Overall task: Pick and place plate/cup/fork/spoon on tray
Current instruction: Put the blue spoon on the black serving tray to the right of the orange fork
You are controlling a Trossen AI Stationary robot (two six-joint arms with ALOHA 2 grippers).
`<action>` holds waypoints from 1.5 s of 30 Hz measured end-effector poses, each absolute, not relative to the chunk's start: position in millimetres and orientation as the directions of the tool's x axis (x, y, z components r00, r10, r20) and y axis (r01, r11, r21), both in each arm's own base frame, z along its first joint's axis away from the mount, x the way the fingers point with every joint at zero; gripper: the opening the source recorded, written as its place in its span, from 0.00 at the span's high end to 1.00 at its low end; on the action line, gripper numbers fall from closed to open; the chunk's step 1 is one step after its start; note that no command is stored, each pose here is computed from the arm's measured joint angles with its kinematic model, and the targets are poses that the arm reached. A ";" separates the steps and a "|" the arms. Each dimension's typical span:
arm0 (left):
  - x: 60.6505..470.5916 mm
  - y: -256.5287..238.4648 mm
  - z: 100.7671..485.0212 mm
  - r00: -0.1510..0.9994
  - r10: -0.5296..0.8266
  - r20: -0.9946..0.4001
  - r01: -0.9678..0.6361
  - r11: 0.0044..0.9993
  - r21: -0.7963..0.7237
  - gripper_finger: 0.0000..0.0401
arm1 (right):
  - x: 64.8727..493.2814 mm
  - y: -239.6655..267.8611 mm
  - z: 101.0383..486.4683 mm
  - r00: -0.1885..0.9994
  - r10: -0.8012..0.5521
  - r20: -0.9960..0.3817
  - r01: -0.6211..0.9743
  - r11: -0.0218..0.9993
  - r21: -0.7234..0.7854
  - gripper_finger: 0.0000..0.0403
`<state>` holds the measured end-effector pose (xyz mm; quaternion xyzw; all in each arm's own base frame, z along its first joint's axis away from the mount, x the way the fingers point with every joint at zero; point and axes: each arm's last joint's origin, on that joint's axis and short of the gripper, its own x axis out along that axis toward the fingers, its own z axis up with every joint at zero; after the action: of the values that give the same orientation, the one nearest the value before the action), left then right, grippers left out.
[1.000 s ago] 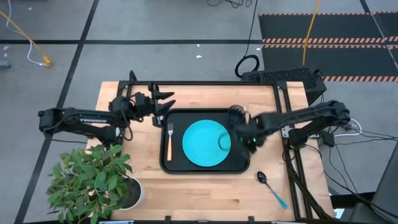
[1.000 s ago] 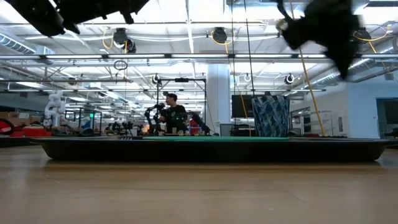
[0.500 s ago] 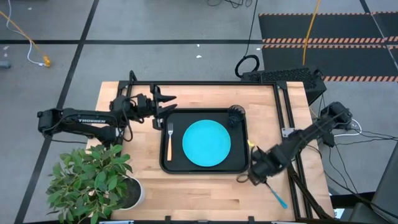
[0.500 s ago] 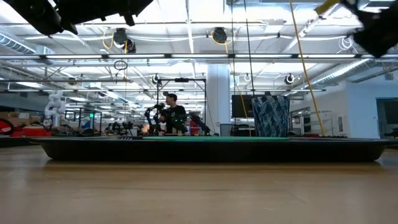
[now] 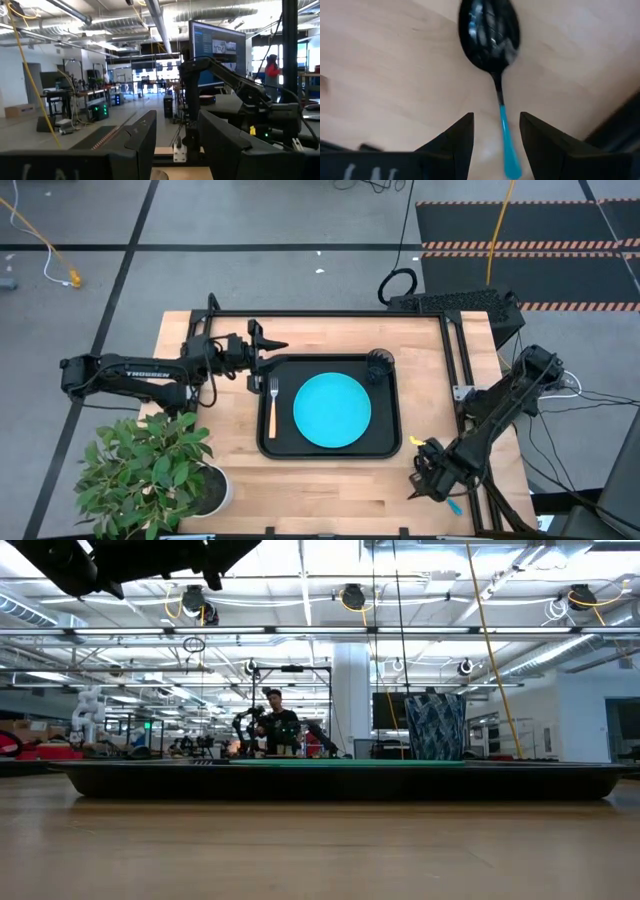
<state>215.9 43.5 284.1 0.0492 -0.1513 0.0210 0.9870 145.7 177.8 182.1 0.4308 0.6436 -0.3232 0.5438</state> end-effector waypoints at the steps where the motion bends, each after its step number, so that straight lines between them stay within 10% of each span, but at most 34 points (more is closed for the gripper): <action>1: 216.0 43.5 284.0 0.953 0.027 0.300 -0.056 0.994 0.090 0.63 | 146.8 179.7 178.3 -0.043 0.196 -0.980 0.892 0.449 0.051 0.63; 31: 216.6 43.7 282.0 0.960 0.029 0.279 -0.057 0.994 0.090 0.63 | 159.0 197.2 132.7 -0.173 0.162 -0.972 0.792 0.609 -0.039 0.84; 45: 216.6 43.8 282.0 0.960 0.032 0.279 -0.062 0.993 0.097 0.63 | 173.7 189.4 208.3 -0.150 -0.005 -0.989 0.834 0.536 -0.130 1.00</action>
<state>216.6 43.8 282.0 0.0525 -0.1398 0.0237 0.9885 173.7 189.4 208.3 0.3122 0.6637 -0.3669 0.5722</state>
